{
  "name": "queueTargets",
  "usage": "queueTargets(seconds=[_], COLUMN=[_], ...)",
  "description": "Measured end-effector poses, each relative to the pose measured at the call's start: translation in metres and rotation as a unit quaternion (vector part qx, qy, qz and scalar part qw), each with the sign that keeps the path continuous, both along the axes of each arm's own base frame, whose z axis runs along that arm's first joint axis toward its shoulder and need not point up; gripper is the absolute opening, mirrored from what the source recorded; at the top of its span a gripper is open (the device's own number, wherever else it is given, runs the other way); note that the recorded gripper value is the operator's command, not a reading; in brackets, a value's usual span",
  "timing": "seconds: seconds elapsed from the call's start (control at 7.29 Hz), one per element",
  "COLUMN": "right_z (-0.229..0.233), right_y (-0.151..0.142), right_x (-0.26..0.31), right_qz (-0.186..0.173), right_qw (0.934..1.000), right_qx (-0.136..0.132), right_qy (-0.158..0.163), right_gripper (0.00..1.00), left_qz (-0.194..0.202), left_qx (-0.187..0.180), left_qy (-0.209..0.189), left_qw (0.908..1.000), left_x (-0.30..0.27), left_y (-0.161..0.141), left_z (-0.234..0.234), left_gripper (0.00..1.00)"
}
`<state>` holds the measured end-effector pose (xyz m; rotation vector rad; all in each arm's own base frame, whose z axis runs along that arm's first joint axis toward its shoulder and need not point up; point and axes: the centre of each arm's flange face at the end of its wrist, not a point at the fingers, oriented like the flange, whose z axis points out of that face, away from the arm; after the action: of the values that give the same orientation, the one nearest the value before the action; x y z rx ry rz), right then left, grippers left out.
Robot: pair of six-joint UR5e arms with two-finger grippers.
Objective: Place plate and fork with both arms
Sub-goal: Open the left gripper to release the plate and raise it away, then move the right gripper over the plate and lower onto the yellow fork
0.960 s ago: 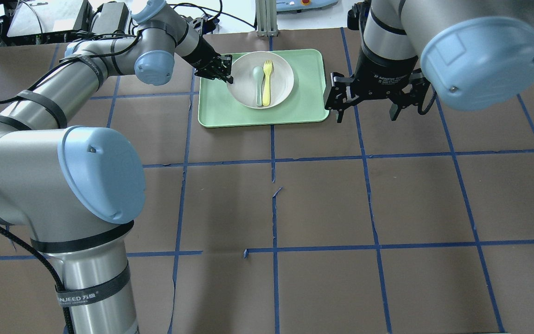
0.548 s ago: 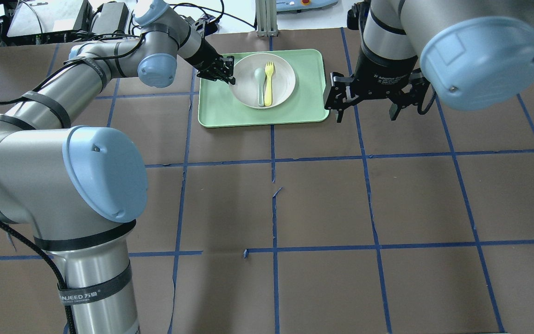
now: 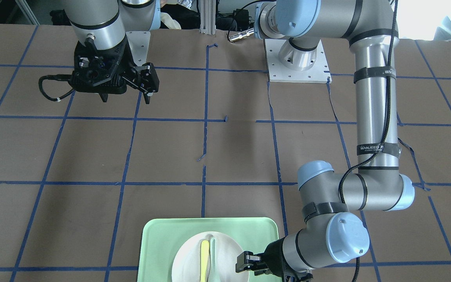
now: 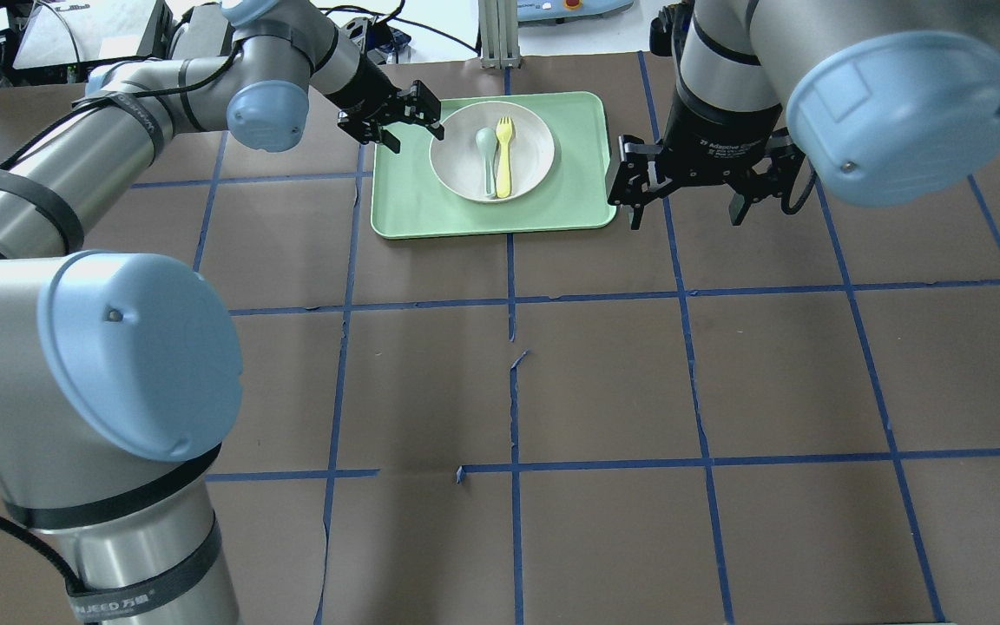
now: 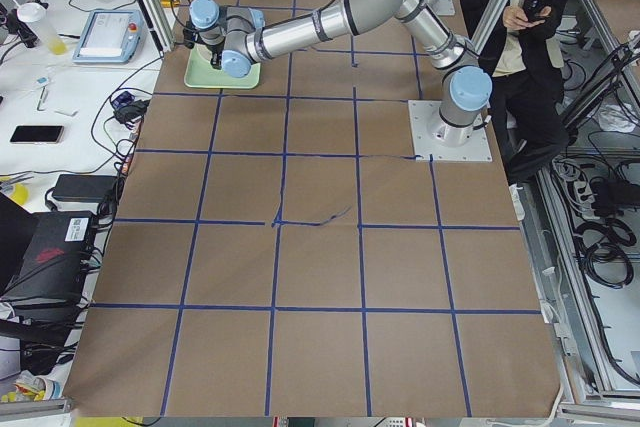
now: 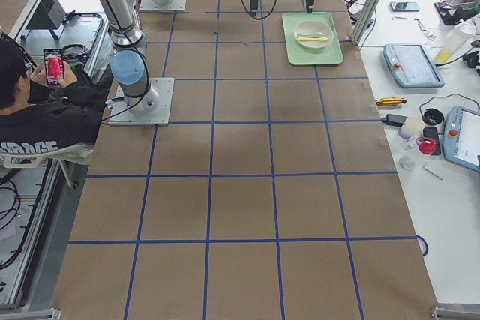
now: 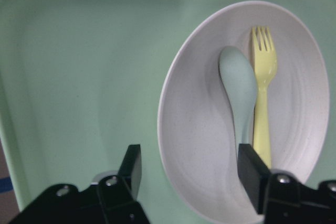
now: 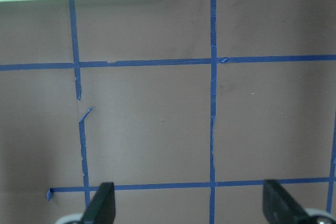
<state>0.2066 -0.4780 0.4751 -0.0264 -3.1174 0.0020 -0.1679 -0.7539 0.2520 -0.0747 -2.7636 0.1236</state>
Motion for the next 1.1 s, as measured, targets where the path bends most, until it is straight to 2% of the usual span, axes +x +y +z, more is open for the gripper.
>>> queueTargets(seconds=[0.14, 0.27, 0.41, 0.55, 0.69, 0.96, 1.1], right_z=[0.000, 0.000, 0.000, 0.001, 0.001, 0.001, 0.001], right_y=[0.000, 0.000, 0.000, 0.000, 0.000, 0.000, 0.000], right_x=[0.000, 0.000, 0.000, 0.000, 0.000, 0.000, 0.000], right_qz=[0.000, 0.000, 0.000, 0.001, 0.000, 0.000, 0.000], right_qw=[1.0000, 1.0000, 1.0000, 1.0000, 1.0000, 1.0000, 1.0000], right_qx=[0.000, 0.000, 0.000, 0.001, 0.000, 0.000, 0.000], right_qy=[0.000, 0.000, 0.000, 0.000, 0.000, 0.000, 0.000], right_gripper=[1.00, 1.00, 1.00, 1.00, 1.00, 1.00, 1.00], left_qz=[0.004, 0.003, 0.000, 0.000, 0.016, 0.067, 0.076], left_qx=[0.023, 0.052, 0.080, 0.093, 0.094, 0.097, 0.082], left_qy=[-0.052, -0.086, -0.110, -0.123, -0.129, -0.135, -0.144], left_qw=[0.9984, 0.9949, 0.9908, 0.9881, 0.9871, 0.9838, 0.9832], left_x=[0.011, 0.017, 0.021, 0.023, 0.022, 0.018, 0.020], left_y=[0.026, 0.059, 0.099, 0.136, 0.171, 0.227, 0.245], left_z=[0.040, 0.089, 0.140, 0.184, 0.219, 0.241, 0.238], left_gripper=[1.00, 1.00, 1.00, 1.00, 1.00, 1.00, 1.00])
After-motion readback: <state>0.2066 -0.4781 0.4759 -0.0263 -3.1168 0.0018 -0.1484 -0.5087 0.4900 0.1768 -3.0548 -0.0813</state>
